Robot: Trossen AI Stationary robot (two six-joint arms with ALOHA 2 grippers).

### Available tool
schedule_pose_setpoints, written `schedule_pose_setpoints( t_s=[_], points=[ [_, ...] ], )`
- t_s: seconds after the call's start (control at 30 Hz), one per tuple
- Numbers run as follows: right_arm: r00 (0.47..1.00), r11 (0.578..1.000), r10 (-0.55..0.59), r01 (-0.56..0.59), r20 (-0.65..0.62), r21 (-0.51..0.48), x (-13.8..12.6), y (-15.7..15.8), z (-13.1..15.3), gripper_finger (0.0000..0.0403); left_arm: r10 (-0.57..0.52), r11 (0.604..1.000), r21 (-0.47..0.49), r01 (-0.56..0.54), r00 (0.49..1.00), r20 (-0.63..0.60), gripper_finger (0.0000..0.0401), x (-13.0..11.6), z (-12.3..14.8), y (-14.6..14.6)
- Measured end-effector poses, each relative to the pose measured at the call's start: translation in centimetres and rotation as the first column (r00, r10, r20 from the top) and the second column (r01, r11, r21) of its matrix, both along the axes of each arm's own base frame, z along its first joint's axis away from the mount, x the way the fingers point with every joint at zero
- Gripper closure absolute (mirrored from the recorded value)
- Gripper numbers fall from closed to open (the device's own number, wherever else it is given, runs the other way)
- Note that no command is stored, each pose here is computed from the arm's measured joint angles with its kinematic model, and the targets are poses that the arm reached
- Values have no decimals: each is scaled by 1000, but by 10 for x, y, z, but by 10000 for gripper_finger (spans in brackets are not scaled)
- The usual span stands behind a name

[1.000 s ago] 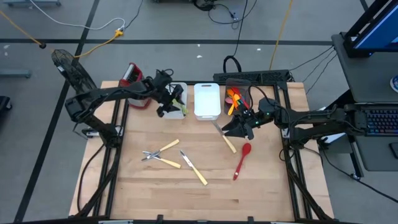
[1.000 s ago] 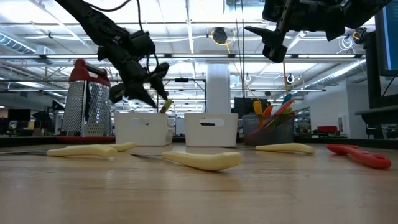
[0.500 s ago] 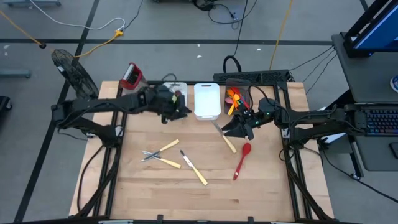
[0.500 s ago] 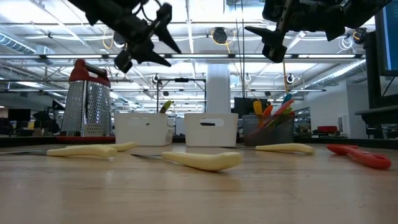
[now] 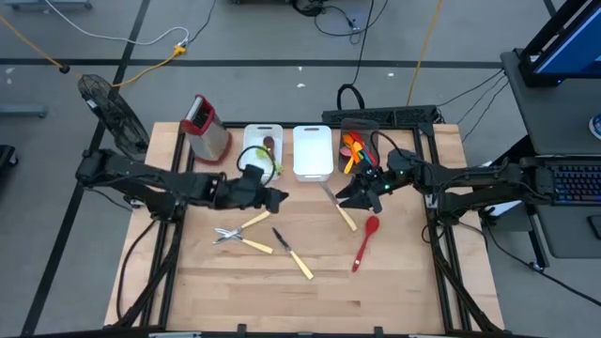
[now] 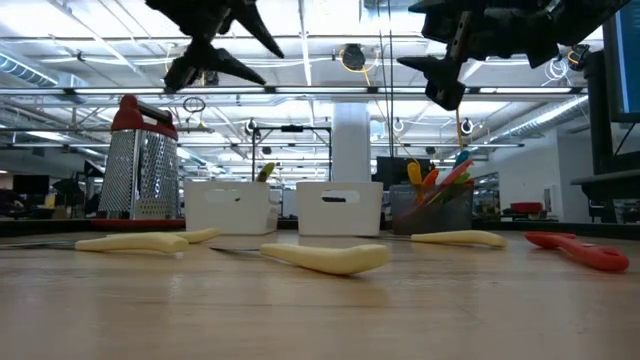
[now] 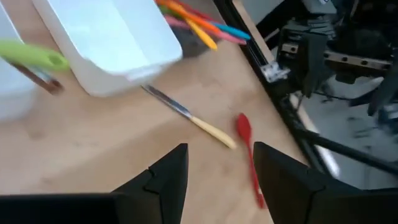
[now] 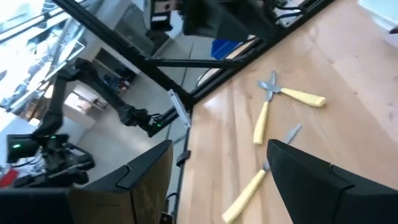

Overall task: Pick & Place Kitchen Items
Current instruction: Put the red serving spoon into the left white bin

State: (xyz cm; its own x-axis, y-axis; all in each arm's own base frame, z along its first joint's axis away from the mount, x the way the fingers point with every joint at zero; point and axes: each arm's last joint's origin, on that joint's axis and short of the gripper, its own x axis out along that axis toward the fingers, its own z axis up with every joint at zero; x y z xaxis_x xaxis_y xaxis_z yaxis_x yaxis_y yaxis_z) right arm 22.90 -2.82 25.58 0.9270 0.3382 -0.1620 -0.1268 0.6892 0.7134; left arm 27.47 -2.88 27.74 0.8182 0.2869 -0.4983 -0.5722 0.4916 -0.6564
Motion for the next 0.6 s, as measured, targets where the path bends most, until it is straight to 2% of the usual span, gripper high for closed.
schedule_pose_setpoints(
  t_s=[0.1,0.2,0.4,0.5,0.6],
  points=[
    [998,998,-65,65,-18,-19,1,3,-2,149,-17,996,85,20,999,-41,215,-7,2,-7],
    [991,991,-130,129,-18,-34,3,9,-2,149,-62,990,122,73,994,-95,215,-18,4,-13],
    [981,979,-192,189,-29,-74,4,30,-3,149,-80,973,198,120,977,-199,215,-55,15,-20],
    [973,972,-223,218,-58,-83,4,41,-6,149,-103,963,230,143,979,-177,215,-78,21,-22],
    [964,967,-245,235,-107,-96,2,51,-11,149,-132,952,263,154,986,-102,215,-100,22,-22]
  ],
)
